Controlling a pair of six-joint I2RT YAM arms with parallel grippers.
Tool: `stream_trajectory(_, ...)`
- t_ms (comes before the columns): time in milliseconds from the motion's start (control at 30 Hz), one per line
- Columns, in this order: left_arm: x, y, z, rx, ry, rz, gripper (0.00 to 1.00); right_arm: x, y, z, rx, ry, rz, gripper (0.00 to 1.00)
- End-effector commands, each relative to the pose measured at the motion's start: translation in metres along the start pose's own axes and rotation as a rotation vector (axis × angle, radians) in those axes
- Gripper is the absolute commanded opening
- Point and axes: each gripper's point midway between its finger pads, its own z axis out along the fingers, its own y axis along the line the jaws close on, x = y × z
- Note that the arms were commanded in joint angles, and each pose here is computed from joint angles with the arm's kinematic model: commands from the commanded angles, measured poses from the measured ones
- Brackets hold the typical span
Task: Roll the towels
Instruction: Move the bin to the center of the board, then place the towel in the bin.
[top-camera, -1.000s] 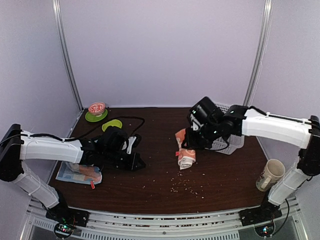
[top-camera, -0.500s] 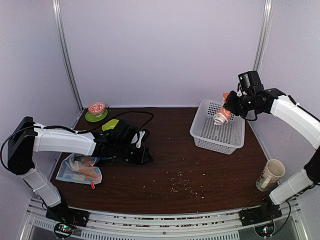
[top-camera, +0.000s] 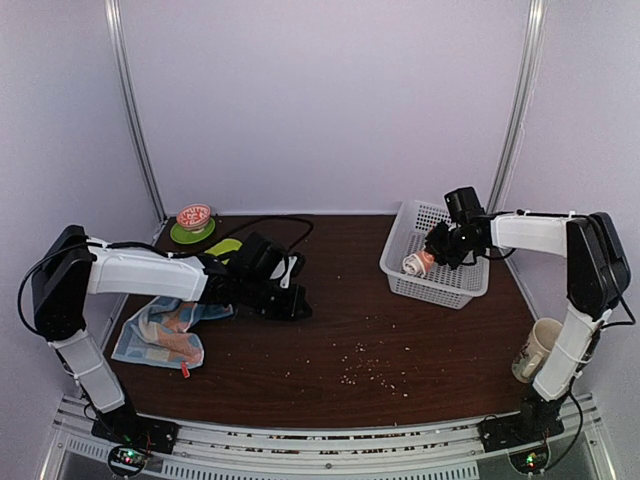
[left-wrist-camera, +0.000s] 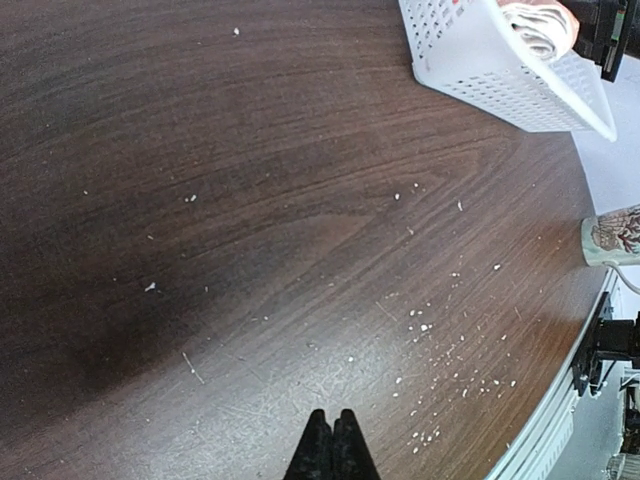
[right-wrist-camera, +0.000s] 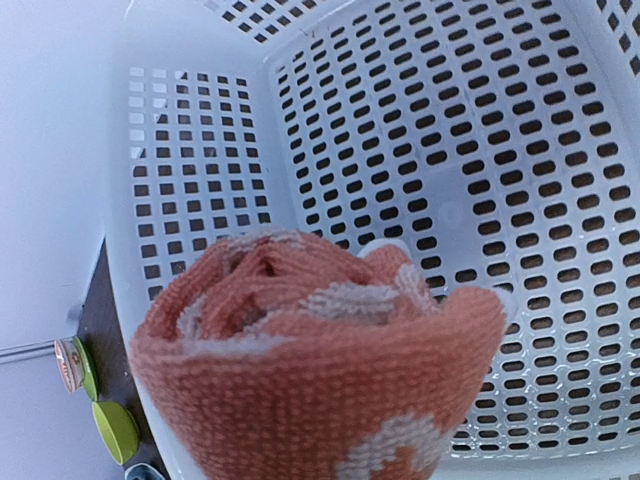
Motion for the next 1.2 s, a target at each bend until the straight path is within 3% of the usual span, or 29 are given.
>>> stream_trajectory(0,-0.014,-0.007,0.0,0.03,-0.023,0.012,0.0,0.019,0.018,0.0,-0.096,0.029,0.09,0.0)
stream_trajectory(433,-0.023,-0.011,0.005,0.053,-0.015,0.012,0.0,0.144,-0.002,-0.022,-0.106,0.187,0.099,0.0)
stream_trajectory(667,-0.028,-0.007,-0.011,0.027,-0.061,0.001,0.0,0.204,0.002,-0.05,-0.115,0.297,-0.02,0.0)
stream_trajectory(767,-0.038,-0.005,-0.026,0.007,-0.121,-0.001,0.0,0.189,0.007,-0.065,-0.126,0.247,-0.084,0.0)
stream_trajectory(1000,-0.042,-0.002,-0.027,-0.009,-0.114,0.018,0.0,0.077,0.053,-0.099,-0.164,-0.016,-0.198,0.0)
stream_trajectory(1100,-0.042,-0.002,-0.022,-0.004,-0.106,0.019,0.0,0.054,0.074,-0.091,-0.146,-0.013,-0.314,0.0)
stream_trajectory(1167,-0.043,-0.002,-0.019,0.002,-0.1,0.023,0.0,0.056,0.086,-0.073,-0.124,0.066,-0.442,0.0)
